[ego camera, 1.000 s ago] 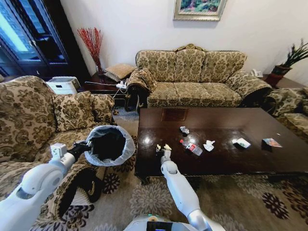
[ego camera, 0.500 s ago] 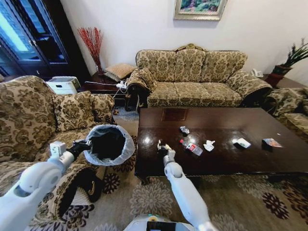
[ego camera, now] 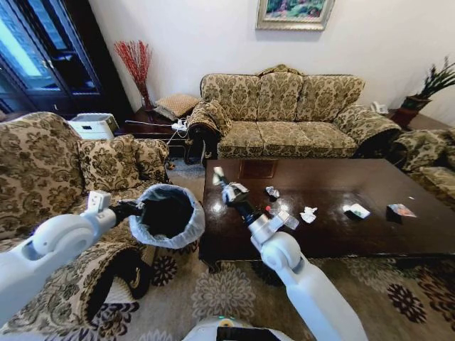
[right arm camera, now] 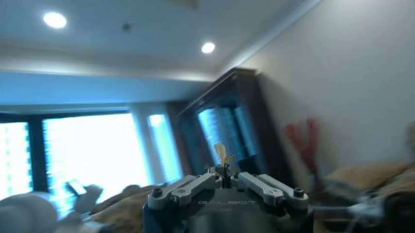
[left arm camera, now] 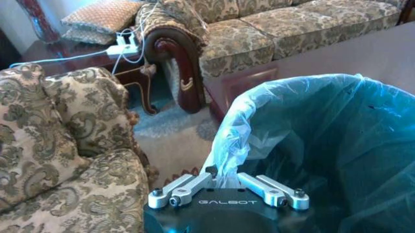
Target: Move to the front of the table and place the trash on the table into the trash bin.
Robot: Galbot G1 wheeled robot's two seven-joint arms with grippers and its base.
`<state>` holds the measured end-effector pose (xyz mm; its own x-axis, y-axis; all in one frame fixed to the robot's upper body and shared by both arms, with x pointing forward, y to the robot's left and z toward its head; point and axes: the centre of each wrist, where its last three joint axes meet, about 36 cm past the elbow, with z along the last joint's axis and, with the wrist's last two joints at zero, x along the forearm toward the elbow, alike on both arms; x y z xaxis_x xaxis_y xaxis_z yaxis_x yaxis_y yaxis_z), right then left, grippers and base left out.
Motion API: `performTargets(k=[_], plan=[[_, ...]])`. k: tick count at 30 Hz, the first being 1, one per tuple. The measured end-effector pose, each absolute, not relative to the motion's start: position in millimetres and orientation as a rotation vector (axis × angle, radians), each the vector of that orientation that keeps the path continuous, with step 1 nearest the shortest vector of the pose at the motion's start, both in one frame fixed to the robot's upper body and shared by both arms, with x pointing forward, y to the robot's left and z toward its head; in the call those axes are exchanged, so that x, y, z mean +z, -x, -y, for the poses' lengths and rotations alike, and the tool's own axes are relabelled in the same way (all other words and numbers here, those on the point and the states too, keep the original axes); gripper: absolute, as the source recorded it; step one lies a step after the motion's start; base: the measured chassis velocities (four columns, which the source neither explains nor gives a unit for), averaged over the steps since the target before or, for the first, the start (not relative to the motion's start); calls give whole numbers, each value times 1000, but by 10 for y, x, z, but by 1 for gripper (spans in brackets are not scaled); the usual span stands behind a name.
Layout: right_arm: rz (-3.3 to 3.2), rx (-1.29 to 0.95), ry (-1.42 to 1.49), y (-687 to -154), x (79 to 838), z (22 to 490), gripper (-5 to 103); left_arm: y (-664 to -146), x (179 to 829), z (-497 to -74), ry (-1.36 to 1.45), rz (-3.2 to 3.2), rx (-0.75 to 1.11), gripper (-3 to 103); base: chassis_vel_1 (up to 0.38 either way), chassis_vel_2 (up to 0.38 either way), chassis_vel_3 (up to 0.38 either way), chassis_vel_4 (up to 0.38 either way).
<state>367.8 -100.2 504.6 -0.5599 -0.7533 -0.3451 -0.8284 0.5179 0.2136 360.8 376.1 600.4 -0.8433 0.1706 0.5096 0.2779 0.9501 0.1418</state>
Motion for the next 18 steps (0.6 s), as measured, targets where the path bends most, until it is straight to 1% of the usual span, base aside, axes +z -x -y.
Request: performTargets(k=[3,5,6,8,11,12,14,15,16,17,18], plan=[[-2552,477,1441,-3663,4923,729,0,-3525,6035,-3635,348,2604,-267,1,0,0,0,0],[-2566,455,1463,-3657,4886,645,0,-3507,6031,-3621,345,2608,-259,1,0,0,0,0],[-2600,429,1463,-3650,4864,578,-3,-3494,6024,-3615,342,2610,-252,1,0,0,0,0],[-2617,416,1463,-3643,4855,549,-3,-3488,6018,-3615,341,2610,-249,1,0,0,0,0],[-2640,373,1493,-3613,4822,457,13,-3479,6011,-3631,327,2616,-243,1,0,0,0,0],[-2640,373,1493,-3613,4822,457,13,-3479,6011,-3631,327,2616,-243,1,0,0,0,0],[-2636,372,1500,-3609,4828,437,24,-3487,6009,-3647,319,2617,-243,1,0,0,0,0],[-2635,373,1501,-3610,4829,432,24,-3491,6007,-3655,316,2617,-243,1,0,0,0,0],[-2634,373,1503,-3611,4829,429,29,-3497,6005,-3664,311,2617,-243,1,0,0,0,0],[-2634,373,1503,-3611,4829,429,29,-3497,6005,-3664,311,2617,-243,1,0,0,0,0],[-2634,372,1506,-3613,4823,429,34,-3506,6001,-3675,307,2617,-243,1,0,0,0,0]])
